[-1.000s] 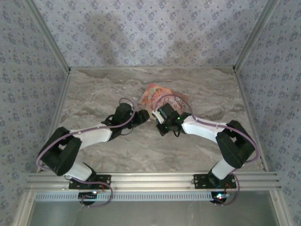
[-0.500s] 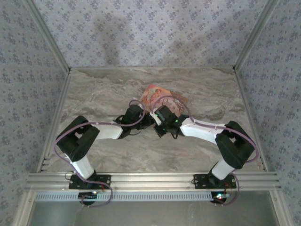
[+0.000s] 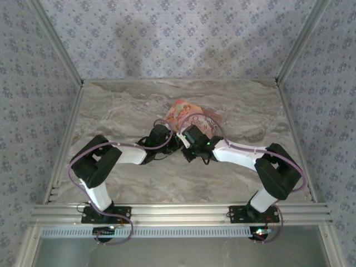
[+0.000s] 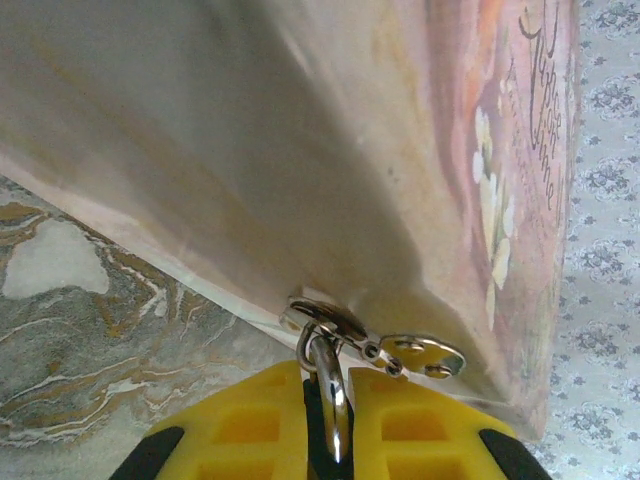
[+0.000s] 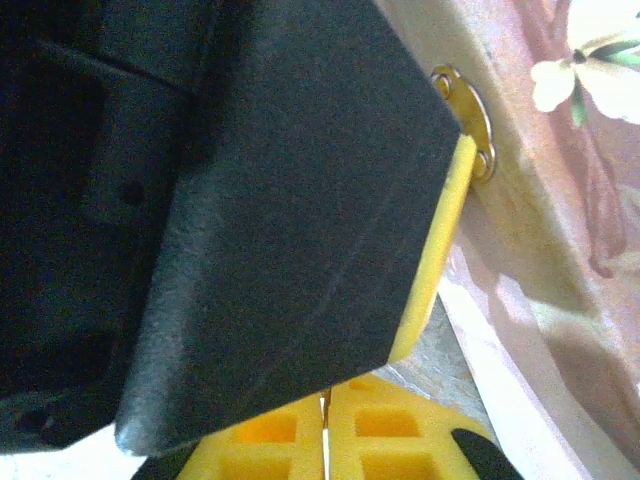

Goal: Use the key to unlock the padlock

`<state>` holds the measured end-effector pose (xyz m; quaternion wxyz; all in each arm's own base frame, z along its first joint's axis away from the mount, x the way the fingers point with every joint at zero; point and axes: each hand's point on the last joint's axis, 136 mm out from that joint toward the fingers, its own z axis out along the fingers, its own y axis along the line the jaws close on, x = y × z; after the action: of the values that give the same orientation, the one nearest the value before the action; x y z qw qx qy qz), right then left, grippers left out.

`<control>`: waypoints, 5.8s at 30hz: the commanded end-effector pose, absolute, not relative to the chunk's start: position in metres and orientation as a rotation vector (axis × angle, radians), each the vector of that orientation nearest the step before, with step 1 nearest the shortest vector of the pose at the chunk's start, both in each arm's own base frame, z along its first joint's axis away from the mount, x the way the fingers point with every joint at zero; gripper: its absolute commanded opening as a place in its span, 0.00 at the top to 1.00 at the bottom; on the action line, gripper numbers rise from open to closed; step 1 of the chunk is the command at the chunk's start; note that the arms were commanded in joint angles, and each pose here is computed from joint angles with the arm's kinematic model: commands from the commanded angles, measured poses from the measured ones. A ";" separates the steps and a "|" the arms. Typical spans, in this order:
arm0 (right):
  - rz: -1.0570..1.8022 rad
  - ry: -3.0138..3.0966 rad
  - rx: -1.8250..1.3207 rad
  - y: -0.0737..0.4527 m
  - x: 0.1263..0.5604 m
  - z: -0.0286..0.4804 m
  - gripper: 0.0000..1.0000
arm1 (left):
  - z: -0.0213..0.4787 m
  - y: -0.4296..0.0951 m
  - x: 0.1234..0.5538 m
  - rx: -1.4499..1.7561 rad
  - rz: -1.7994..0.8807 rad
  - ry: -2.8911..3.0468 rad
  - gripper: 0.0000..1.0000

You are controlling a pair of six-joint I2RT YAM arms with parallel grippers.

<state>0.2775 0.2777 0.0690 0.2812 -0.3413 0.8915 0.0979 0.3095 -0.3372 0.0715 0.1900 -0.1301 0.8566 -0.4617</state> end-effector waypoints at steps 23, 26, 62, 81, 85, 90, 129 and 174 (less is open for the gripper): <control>0.566 2.405 -0.678 0.270 0.268 0.098 0.63 | 0.105 -0.342 0.308 -0.324 -1.537 2.353 1.00; 0.569 2.400 -0.679 0.277 0.271 0.095 0.64 | 0.107 -0.344 0.308 -0.322 -1.546 2.349 1.00; 0.658 2.483 -0.666 0.301 0.288 0.072 1.00 | 0.098 -0.335 0.305 -0.348 -1.510 2.375 1.00; 0.478 2.486 -0.886 0.287 0.279 0.056 1.00 | 0.122 -0.261 0.313 -0.407 -1.201 2.318 0.62; 0.488 2.454 -0.911 0.293 0.279 0.061 1.00 | 0.136 -0.243 0.319 -0.422 -1.154 2.287 0.60; 0.476 2.408 -0.895 0.301 0.281 0.077 1.00 | 0.126 -0.255 0.310 -0.399 -1.168 2.367 0.57; 0.393 2.297 -0.874 0.307 0.273 0.107 0.64 | 0.049 -0.321 0.307 -0.410 -1.220 2.532 1.00; 0.475 2.489 -0.669 0.291 0.299 0.073 0.75 | 0.099 -0.326 0.310 -0.360 -1.477 2.415 1.00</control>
<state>0.2929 0.2898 0.0692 0.2550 -0.2518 0.9159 0.1808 0.3122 -0.3232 0.0800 0.1409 -0.1355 0.8498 -0.4895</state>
